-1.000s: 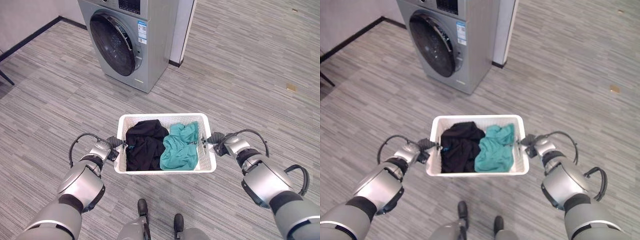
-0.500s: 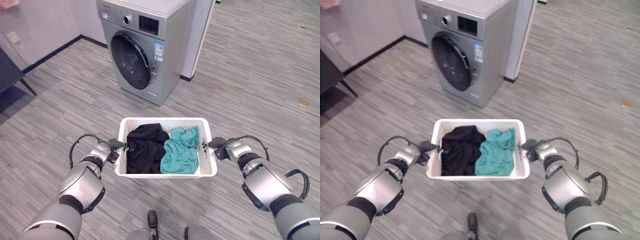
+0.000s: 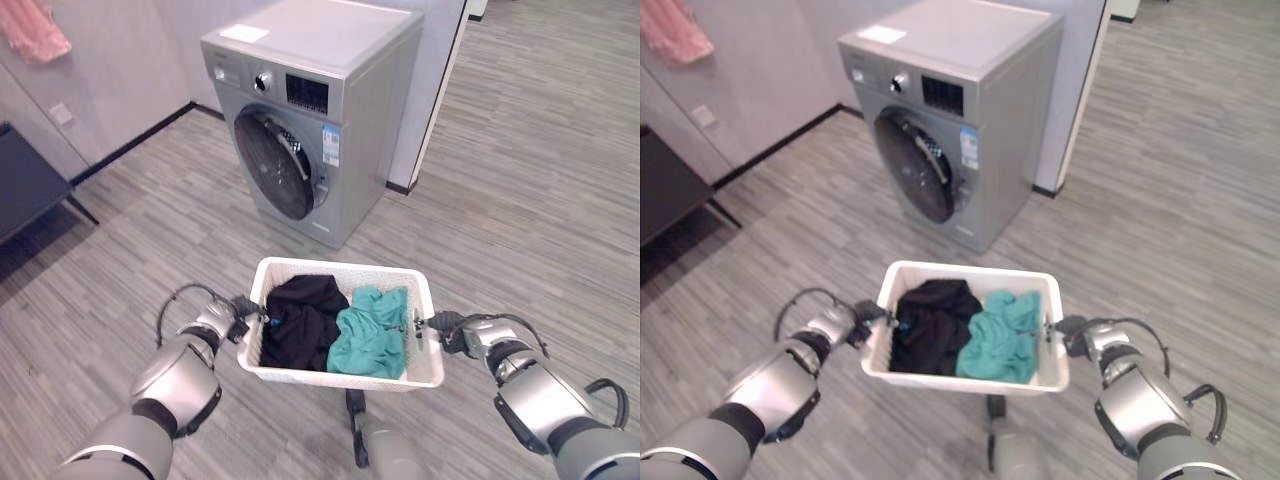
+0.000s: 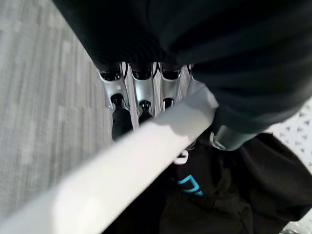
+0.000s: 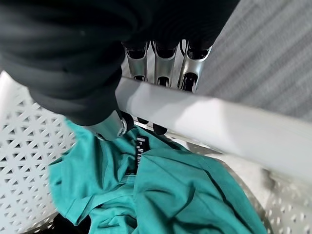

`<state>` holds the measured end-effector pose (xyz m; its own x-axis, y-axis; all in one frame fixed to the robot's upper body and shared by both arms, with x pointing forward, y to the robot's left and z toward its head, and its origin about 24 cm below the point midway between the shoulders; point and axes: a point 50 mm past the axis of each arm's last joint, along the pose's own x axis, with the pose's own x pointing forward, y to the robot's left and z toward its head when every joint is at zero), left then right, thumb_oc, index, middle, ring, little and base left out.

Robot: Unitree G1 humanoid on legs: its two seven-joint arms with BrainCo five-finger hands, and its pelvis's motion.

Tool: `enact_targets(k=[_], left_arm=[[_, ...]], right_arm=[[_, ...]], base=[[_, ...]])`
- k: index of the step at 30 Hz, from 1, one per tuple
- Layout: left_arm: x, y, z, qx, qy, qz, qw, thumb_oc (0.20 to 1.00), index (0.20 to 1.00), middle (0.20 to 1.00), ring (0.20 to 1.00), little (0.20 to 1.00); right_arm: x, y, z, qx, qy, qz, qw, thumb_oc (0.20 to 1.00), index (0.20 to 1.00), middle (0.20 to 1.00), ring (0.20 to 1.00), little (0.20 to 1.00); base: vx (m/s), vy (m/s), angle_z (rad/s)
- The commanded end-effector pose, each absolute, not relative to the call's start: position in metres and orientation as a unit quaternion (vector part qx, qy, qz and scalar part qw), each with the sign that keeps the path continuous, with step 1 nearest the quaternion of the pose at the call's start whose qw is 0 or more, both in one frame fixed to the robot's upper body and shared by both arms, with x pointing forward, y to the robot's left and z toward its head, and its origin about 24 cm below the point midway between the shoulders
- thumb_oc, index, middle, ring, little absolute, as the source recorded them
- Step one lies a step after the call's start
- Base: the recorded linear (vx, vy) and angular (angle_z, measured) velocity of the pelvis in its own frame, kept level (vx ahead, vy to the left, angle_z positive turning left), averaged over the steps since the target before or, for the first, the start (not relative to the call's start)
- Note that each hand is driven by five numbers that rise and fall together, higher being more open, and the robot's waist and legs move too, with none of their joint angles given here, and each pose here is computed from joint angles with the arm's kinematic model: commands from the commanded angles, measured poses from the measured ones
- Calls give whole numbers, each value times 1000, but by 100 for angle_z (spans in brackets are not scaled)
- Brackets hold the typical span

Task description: Grab the laundry basket,head to the washer,open it,put in the laundry and shut it.

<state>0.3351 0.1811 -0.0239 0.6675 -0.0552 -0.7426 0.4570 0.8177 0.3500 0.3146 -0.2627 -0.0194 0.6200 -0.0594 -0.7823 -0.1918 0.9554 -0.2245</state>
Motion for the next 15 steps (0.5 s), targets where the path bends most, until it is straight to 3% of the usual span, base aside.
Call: enact_targets(k=[1,8,15], left_arm=[[363,182,15,243,318,-141,905,200,200,200,200,200],[354,190,2,241,340,-128,900,200,200,200,200,200],[349,205,-1,244,339,-107,903,200,200,200,200,200]], right_arm=[[344,-266,20,-142,368,37,918,200,200,200,200,200],[355,-251,32,-171,329,67,926,200,200,200,200,200],[355,-225,25,-203,310,133,919,200,200,200,200,200]], base=[[285,-331,19],[262,-180,-7],[345,143,-36]])
